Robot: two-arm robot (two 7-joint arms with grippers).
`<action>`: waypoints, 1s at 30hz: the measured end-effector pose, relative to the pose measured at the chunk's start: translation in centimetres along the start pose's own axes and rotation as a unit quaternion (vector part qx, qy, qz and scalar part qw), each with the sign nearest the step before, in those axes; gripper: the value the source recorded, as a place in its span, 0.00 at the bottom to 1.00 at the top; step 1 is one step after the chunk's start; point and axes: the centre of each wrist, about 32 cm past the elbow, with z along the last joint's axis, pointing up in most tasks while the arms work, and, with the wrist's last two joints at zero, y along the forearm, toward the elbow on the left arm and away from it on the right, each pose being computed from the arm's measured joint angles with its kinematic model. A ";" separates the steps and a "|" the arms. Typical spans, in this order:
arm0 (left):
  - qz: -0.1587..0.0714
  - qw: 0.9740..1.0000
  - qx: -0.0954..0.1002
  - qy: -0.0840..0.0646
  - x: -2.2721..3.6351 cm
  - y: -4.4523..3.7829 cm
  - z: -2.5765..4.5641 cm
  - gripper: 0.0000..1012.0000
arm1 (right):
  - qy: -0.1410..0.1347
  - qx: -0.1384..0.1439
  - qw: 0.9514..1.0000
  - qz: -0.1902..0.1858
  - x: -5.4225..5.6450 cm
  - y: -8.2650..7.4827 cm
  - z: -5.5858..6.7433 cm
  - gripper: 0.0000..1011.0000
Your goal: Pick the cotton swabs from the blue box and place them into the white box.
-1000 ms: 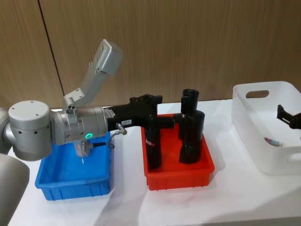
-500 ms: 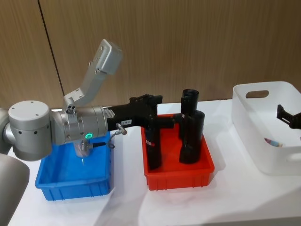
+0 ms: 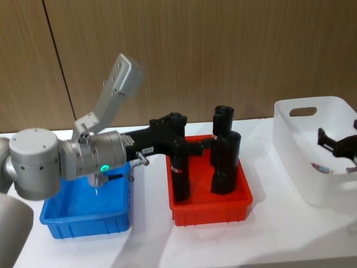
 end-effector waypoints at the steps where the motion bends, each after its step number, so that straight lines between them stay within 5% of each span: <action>1: 0.004 1.000 0.000 -0.002 -0.11 0.02 -0.13 0.99 | 0.000 0.001 1.000 0.004 -0.4 -0.3 -0.1 0.99; 16: 0.084 0.996 -0.006 -0.031 -2.53 0.33 -2.79 0.99 | 0.009 0.023 0.998 0.054 -5.4 -3.6 0.0 0.99; 30: 0.158 0.986 -0.019 -0.057 -5.18 0.73 -5.19 0.99 | 0.030 0.042 0.994 0.097 -9.6 -7.3 0.7 0.99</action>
